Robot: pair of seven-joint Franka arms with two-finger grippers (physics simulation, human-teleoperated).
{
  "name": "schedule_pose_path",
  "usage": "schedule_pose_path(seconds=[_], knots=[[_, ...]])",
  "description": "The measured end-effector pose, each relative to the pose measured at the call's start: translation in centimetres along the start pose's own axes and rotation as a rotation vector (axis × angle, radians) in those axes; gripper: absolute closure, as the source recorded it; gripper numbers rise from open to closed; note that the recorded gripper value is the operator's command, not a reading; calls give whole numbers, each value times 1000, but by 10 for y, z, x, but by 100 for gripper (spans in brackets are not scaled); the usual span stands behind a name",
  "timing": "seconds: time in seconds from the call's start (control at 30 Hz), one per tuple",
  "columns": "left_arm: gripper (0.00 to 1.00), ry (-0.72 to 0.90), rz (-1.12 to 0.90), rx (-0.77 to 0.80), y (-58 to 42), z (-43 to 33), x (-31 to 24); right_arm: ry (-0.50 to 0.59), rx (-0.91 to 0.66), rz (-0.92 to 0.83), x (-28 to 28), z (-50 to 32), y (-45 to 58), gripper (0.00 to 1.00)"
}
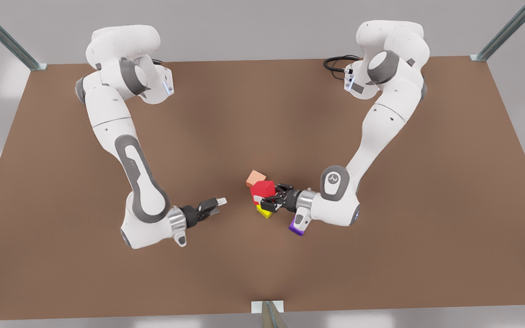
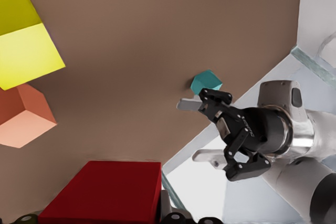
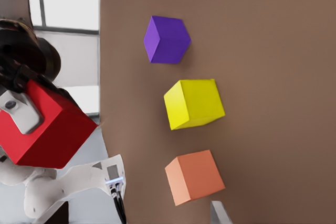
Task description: Pick up red wooden cube and pass to hand red wooden cube and place in blue wooden cube
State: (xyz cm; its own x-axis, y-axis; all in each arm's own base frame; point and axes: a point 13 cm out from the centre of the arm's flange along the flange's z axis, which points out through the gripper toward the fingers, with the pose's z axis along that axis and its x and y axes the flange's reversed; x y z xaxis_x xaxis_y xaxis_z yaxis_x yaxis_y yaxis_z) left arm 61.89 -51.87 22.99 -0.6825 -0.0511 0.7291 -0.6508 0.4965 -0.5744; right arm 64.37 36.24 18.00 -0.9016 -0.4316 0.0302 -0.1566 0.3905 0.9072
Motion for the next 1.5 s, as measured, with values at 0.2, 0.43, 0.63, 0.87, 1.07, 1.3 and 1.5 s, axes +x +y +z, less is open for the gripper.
schedule_pose_path(seconds=[0.2, 0.43, 0.63, 0.87, 1.07, 1.3, 1.5], knots=[[46, 9, 103, 68, -3, 5, -10, -76, -45, -332, -10, -5, -5, 0], [46, -8, 230, 86, -5, 9, -14, -226, -148, -651, -38, 13, 32, 0], [46, -22, 311, 93, -8, 13, -15, -332, -211, -832, -51, 33, 52, 0], [46, -32, 373, 103, -10, 13, -17, -388, -233, -982, -52, 46, 62, 0], [46, -35, 413, 106, -11, 14, -17, -401, -238, -1068, -41, 44, 56, 0], [46, -39, 445, 106, -10, 13, -18, -398, -259, -1148, -31, 57, 56, 0], [46, -38, 462, 111, -11, 13, -17, -406, -271, -1202, -29, 69, 65, 0]])
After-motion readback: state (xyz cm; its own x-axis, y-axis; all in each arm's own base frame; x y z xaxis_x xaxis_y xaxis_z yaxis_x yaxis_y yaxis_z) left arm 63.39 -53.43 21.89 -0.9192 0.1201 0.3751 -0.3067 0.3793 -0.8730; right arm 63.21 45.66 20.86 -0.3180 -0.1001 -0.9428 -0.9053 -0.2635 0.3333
